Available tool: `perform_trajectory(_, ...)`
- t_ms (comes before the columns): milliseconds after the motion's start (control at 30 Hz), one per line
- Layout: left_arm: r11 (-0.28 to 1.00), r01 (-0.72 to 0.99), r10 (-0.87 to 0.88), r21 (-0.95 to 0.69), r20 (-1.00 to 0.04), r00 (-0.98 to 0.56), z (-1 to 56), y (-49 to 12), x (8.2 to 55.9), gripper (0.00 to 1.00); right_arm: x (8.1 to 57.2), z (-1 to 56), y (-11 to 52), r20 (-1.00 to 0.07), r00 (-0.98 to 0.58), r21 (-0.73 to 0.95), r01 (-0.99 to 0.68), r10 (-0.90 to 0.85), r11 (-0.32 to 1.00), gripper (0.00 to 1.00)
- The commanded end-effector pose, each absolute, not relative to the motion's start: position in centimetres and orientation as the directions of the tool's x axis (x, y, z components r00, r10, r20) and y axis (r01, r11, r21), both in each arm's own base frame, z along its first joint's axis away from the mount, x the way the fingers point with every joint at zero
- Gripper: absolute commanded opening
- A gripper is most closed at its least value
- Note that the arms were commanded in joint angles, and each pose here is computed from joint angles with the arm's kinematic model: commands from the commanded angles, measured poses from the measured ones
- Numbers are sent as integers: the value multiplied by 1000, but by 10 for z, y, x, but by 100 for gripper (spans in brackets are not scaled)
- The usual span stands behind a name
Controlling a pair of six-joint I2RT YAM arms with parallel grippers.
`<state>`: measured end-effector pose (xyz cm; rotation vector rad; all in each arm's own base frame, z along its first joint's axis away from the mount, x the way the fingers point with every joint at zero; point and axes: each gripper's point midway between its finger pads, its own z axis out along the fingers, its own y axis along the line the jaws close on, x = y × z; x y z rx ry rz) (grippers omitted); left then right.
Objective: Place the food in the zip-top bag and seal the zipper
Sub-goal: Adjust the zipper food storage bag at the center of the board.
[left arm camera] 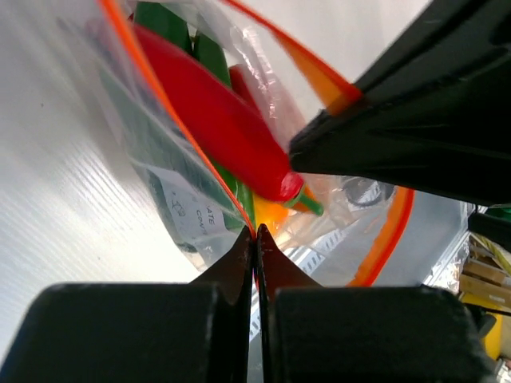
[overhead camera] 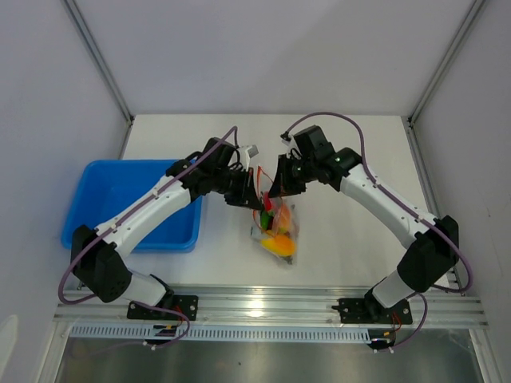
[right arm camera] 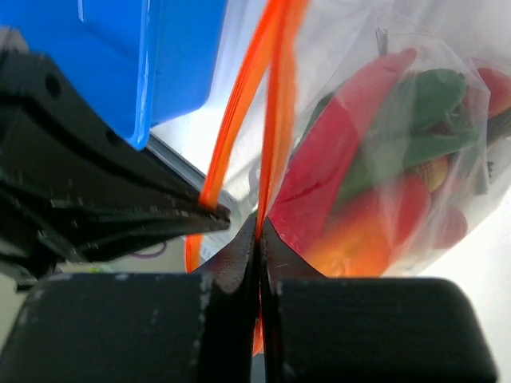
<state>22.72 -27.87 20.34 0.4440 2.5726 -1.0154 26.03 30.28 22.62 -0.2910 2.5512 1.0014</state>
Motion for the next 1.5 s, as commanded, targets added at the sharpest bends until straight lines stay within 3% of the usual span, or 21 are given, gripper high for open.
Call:
perform_trajectory(0,637,467,108,-614,-529,-842,228,-288,237,1,280,247,318,-431,-902,644,-290,22,707,0)
perform_trajectory(300,626,404,4,-667,-515,-857,242,-299,252,1,286,246,342,-358,-931,690,-206,79,694,0)
perform_trajectory(333,628,403,6,-666,-514,-858,244,-300,253,1,284,244,340,-354,-932,684,-204,73,701,2)
perform_trajectory(500,634,398,23,-664,-498,-867,236,-298,253,1,281,247,323,-400,-914,646,-232,63,727,32)
perform_trajectory(667,651,396,27,-648,-501,-865,233,-292,252,0,273,246,302,-404,-914,631,-245,42,736,34)
perform_trajectory(967,644,404,22,-650,-512,-859,242,-287,250,0,255,248,282,-424,-906,593,-294,-20,749,29)
perform_trajectory(1033,641,407,23,-651,-514,-858,244,-288,250,0,254,246,280,-425,-905,582,-294,-24,758,22)
perform_trajectory(1067,638,409,27,-652,-512,-859,243,-288,250,1,254,247,280,-427,-904,581,-298,-28,757,11)
perform_trajectory(1133,622,419,42,-662,-506,-861,245,-290,247,1,253,244,281,-422,-906,584,-301,-35,754,0)
perform_trajectory(1467,495,469,99,-731,-489,-866,279,-314,239,1,244,269,261,-457,-889,544,-315,-40,778,0)
